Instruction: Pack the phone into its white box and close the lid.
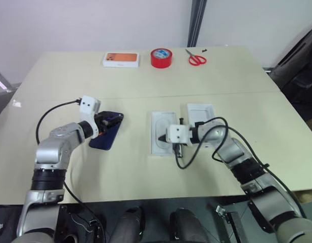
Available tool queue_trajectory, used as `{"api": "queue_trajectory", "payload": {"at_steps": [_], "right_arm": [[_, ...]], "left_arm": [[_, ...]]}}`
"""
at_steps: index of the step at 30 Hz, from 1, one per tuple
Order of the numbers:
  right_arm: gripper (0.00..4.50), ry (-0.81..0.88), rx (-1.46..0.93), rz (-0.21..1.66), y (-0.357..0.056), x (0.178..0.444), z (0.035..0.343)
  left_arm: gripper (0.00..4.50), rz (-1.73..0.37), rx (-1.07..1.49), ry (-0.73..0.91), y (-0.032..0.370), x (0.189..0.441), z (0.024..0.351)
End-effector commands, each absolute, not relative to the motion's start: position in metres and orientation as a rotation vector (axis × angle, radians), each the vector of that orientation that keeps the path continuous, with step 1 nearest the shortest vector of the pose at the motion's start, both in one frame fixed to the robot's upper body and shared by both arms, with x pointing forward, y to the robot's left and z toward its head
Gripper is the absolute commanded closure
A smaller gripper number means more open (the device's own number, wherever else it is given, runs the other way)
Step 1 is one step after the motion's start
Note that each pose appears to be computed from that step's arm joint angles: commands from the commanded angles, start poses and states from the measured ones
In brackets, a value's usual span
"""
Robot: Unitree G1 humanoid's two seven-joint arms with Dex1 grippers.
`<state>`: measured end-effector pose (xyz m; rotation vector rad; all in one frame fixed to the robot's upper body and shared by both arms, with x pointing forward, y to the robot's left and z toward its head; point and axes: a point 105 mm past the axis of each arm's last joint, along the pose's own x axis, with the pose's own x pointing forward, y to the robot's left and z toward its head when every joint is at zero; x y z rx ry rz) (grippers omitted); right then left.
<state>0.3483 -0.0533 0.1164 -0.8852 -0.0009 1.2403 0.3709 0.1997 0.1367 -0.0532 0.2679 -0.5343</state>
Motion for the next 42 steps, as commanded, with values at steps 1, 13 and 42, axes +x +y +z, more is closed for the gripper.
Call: {"api": "queue_trajectory", "payload": {"at_steps": [1,13,42], "right_arm": [[4.48,-0.127,-0.742,1.148,-0.035,0.361,0.158],[4.48,-0.003,-0.653,1.147,0.053,0.365,0.147],[4.48,0.237,-0.791,1.145,0.067,0.365,0.096]], "left_arm": [[1.06,-0.491,-0.123,0.269,0.233,0.371,0.157],[1.06,-0.506,-0.449,0.534,0.279,0.359,0.129],[1.06,-0.759,-0.562,0.826,0.2,0.347,0.068]]}}
